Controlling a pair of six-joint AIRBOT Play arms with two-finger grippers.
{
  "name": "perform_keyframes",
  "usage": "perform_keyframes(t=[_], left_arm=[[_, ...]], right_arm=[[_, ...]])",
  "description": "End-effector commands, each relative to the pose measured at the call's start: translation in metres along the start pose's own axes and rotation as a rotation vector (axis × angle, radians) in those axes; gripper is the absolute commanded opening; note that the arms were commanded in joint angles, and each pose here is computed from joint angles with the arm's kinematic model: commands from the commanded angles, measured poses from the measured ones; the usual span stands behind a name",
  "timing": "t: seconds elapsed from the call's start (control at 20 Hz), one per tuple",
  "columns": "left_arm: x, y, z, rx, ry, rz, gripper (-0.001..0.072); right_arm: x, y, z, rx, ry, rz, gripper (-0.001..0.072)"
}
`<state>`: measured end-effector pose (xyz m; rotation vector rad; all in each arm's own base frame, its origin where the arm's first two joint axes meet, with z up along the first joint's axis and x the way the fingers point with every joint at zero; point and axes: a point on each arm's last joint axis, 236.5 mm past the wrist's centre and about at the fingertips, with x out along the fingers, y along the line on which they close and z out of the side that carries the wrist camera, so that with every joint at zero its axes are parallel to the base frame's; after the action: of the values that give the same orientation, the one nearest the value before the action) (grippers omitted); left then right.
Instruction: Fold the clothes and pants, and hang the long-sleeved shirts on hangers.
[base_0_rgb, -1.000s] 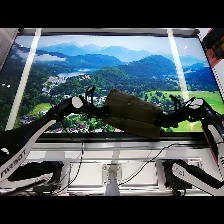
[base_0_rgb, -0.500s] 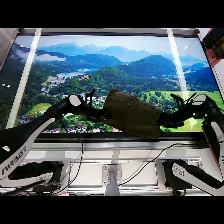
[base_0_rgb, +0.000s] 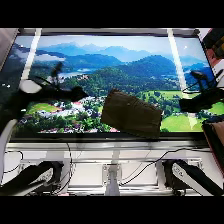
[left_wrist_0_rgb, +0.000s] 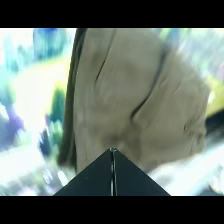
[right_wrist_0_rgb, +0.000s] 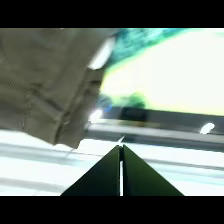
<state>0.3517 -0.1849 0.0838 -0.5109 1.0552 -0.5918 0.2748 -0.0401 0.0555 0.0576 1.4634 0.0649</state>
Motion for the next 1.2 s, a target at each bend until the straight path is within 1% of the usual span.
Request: perform_keyframes(t=[0.0,0.1,0.15,0.2,0.25,0.3,0.35,0.4,0.45,0.5,0.6,0.75,0.9,1.0,1.15], left_arm=[[-0.091,-0.003,0.050,0.249,-0.231,0.176,0.0014],[-0.136,-0.007,0.065,0.368,-0.333,0.305,0.0014],[-0.151,-0.012,0.070,0.401,-0.388,0.335,0.0014],[-0.162,-0.020,0.073,0.422,-0.434,0.342,0.0015],[-0.169,-0.024,0.076,0.432,-0.462,0.345,0.0015],[-0.172,-0.026,0.077,0.436,-0.476,0.345,0.0015],[-0.171,-0.025,0.077,0.435,-0.474,0.345,0.0015],[-0.168,-0.023,0.078,0.431,-0.467,0.346,0.0015],[-0.165,-0.021,0.078,0.425,-0.457,0.345,0.0015],[-0.160,-0.018,0.078,0.418,-0.443,0.341,0.0016],[-0.148,-0.014,0.076,0.403,-0.406,0.328,0.0016],[-0.124,-0.010,0.069,0.381,-0.330,0.293,0.0016],[-0.097,-0.011,0.055,0.382,-0.233,0.262,0.0016],[-0.081,-0.015,0.048,0.396,-0.189,0.240,0.0015],[-0.061,-0.025,0.038,0.421,-0.136,0.210,0.0016]], right_arm=[[-0.035,-0.043,0.000,0.010,-0.122,-0.144,0.0048],[-0.028,-0.065,-0.021,0.064,-0.104,-0.123,0.0047],[-0.014,-0.060,-0.028,0.047,-0.102,-0.040,0.0047],[0.001,-0.045,-0.021,0.047,-0.164,0.078,0.0046],[0.015,-0.015,-0.008,0.042,-0.250,0.254,0.0047],[0.026,0.008,-0.002,0.057,-0.299,0.388,0.0048],[0.043,0.014,0.001,0.127,-0.324,0.442,0.0060],[0.062,0.012,0.000,0.204,-0.323,0.441,0.0208],[0.082,0.008,-0.004,0.294,-0.304,0.431,0.0458],[0.098,0.009,-0.011,0.355,-0.270,0.442,0.0514],[0.123,0.019,-0.028,0.412,-0.179,0.494,0.0518],[0.141,0.031,-0.028,0.461,-0.120,0.592,0.0536],[0.151,0.042,-0.016,0.498,-0.125,0.696,0.0563],[0.155,0.047,-0.007,0.515,-0.142,0.761,0.0564],[0.159,0.050,-0.001,0.532,-0.155,0.804,0.0571]])
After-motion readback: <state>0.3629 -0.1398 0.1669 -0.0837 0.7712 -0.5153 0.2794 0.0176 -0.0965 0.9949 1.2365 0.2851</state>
